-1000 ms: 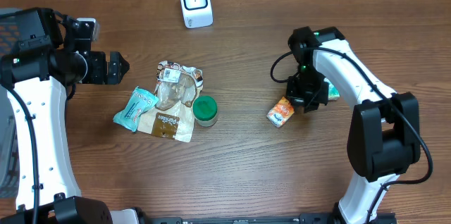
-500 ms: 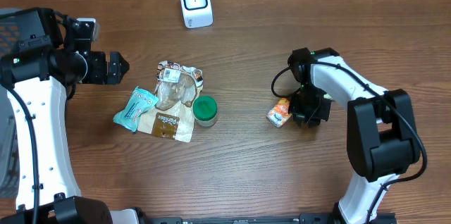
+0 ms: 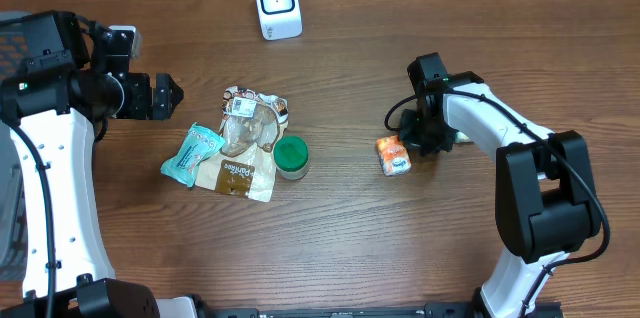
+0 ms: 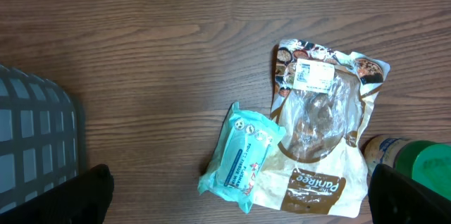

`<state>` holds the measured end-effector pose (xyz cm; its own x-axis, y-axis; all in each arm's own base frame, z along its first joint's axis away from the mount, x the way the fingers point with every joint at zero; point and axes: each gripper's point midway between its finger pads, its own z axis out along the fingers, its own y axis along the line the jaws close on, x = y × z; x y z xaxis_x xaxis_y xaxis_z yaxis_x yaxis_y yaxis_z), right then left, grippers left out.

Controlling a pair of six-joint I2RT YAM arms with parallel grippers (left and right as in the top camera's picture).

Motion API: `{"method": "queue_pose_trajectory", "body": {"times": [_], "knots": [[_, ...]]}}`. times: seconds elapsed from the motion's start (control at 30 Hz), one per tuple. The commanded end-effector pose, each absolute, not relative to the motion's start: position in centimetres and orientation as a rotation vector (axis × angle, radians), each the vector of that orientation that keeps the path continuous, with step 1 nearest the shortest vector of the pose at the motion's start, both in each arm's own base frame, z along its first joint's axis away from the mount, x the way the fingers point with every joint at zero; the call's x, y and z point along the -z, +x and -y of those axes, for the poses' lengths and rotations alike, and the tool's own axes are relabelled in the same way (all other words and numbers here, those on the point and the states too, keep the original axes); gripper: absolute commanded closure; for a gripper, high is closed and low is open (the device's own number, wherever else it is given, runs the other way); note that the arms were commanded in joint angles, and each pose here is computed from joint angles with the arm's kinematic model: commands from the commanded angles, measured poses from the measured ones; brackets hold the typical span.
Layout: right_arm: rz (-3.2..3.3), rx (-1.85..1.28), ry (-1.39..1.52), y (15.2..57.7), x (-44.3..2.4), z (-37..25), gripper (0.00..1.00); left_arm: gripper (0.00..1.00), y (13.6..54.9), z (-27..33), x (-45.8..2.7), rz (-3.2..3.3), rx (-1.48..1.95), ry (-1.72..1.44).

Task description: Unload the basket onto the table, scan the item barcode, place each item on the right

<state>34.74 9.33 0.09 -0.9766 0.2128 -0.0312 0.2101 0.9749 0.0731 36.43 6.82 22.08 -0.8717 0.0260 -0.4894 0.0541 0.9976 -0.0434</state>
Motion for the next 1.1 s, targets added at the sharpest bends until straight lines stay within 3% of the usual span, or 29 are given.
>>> {"method": "queue_pose_trajectory", "body": {"times": [0.0,0.37,0.5,0.6,1.07], "knots": [[-3.075,-0.299,0.195,35.4,-0.5,-11.6,0.77,0.01,36.8,-6.7,-23.2,-2.596,0.073,0.083],[-3.047,-0.356,-0.024,37.3,-6.8,-12.8,0.73,0.0,36.8,-6.7,-23.2,-2.596,0.073,0.083],[-3.109,-0.337,-0.12,35.7,-7.8,-12.4,0.54,0.0,36.8,-6.7,-23.2,-2.596,0.073,0.083],[-3.158,-0.326,-0.2,34.2,-6.6,-12.0,0.48,0.0,36.8,-6.7,-23.2,-2.596,0.073,0.083],[-3.177,-0.429,-0.265,32.1,-2.9,-12.7,0.57,0.0,36.8,-6.7,-23.2,-2.596,0.073,0.083]]}}
